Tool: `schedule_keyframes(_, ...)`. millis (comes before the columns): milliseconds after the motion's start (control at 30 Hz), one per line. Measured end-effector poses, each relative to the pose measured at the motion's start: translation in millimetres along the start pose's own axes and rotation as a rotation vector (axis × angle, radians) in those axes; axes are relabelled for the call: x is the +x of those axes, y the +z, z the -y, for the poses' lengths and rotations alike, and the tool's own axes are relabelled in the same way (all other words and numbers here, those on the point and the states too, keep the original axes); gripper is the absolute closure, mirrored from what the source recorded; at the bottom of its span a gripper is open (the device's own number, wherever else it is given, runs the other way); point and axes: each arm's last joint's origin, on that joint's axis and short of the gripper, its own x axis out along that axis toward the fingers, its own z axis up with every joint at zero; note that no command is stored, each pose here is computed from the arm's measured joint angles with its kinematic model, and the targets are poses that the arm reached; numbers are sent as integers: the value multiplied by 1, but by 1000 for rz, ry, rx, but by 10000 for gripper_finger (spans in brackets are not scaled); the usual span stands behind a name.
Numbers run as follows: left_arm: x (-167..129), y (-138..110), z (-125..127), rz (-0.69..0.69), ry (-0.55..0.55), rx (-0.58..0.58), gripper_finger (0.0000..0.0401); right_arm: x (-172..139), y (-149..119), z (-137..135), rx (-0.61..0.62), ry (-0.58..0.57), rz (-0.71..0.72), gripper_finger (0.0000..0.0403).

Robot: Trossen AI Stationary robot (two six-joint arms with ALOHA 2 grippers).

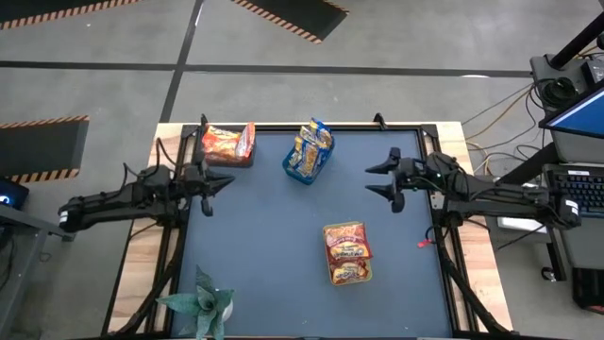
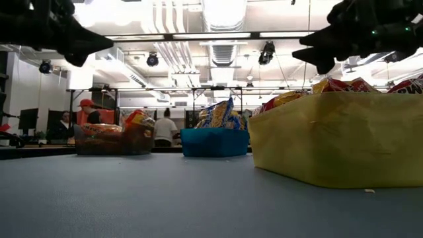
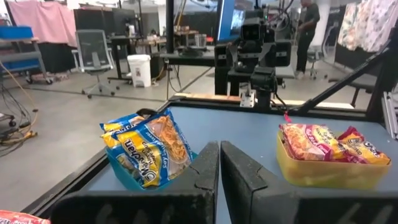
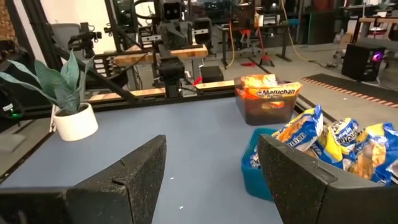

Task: Sort Maruchan noodles
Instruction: Return to Home Position

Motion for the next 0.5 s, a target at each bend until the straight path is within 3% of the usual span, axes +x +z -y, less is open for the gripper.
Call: schedule_keyframes(500,-13,-21,-1,65,1,-25,401,-25,-18,-6,-23,-7,76,163)
